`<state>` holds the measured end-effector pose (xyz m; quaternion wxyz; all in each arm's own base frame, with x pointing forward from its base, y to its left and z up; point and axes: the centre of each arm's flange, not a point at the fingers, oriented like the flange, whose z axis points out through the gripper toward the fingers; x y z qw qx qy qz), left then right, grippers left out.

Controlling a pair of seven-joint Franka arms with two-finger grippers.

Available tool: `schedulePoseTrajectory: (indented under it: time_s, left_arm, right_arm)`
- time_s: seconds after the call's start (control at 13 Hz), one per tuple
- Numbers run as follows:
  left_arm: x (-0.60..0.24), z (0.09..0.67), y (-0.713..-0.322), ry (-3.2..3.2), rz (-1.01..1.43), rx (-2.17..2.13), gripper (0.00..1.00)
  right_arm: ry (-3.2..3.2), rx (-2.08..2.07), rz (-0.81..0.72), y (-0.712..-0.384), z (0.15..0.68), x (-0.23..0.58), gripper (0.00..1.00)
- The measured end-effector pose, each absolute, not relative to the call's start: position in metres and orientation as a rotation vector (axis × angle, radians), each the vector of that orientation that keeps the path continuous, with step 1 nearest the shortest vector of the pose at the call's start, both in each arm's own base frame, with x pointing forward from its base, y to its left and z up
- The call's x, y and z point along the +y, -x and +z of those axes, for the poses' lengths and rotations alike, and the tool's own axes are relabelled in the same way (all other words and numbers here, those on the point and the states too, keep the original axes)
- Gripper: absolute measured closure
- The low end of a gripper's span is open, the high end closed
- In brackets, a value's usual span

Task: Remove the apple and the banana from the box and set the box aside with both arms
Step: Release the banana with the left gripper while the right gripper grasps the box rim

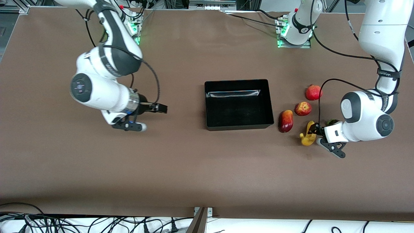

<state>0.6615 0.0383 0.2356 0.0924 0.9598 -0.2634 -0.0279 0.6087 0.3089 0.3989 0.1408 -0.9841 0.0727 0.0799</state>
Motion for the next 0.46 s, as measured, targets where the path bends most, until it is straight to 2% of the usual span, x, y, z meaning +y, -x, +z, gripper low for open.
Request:
schedulePoseTrajectory:
  time_s: [0.15, 0.31, 0.46]
  left_arm:
    - [0.048, 0.251, -0.660, -2.857, -0.088, -0.766, 0.01]
    - [0.051, 0.276, -0.656, -2.843, -0.114, -0.766, 0.00]
    - [0.051, 0.317, -0.648, -2.827, -0.134, -0.774, 0.00]
  right_arm:
    - [2.835, 0.176, 0.162, -0.587, 0.387, 0.372, 0.00]
    - [2.837, 0.129, 0.131, -0.558, 0.360, 0.432, 0.00]
    - [2.857, 0.060, 0.110, -0.531, 0.312, 0.477, 0.00]
